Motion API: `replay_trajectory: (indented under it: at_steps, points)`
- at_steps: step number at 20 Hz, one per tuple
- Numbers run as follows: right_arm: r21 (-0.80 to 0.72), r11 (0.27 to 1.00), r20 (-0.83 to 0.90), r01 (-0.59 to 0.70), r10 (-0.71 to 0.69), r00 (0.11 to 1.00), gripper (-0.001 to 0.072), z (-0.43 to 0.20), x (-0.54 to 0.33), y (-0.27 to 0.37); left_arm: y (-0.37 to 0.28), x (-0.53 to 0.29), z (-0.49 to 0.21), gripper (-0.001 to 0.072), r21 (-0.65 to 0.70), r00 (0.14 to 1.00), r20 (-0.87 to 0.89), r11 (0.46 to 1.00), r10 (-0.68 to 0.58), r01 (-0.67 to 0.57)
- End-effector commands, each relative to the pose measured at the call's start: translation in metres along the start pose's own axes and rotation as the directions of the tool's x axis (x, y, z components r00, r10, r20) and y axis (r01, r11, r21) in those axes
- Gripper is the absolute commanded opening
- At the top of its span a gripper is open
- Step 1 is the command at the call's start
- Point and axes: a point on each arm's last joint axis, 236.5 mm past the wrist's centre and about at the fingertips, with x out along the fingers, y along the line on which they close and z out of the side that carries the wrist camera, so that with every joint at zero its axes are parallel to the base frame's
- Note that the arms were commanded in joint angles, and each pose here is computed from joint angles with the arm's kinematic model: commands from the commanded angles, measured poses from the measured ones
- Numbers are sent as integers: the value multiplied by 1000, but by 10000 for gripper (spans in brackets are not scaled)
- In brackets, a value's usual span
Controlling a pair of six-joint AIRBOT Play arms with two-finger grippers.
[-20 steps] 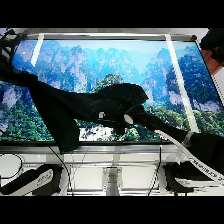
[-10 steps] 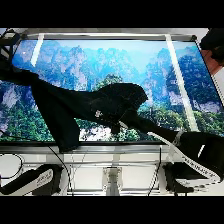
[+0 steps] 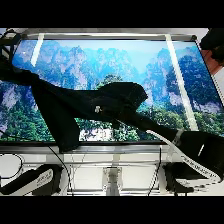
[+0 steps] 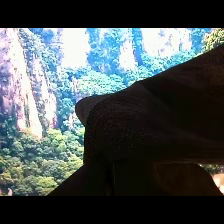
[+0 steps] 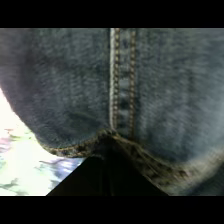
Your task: Fold the clothes and pants, and hang the long-sleeved shirts on hangers.
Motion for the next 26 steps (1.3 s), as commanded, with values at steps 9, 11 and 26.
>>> replay_trajectory:
  at_steps: [9, 11, 26]
  points:
    - [533, 751, 209, 390, -563, 799, 17, -62, -280, -212, 3, -146, 17, 24, 244, 907, 399, 938, 135, -246]
    - [583, 703, 260, 407, -636, 727, 16, -70, -339, -217, -8, -186, 12, 24, 254, 859, 495, 924, 129, -285]
    - [752, 630, 236, 192, -531, 814, 16, -170, -457, -116, -42, -332, -93, 23, 155, 719, 665, 905, 201, -396]
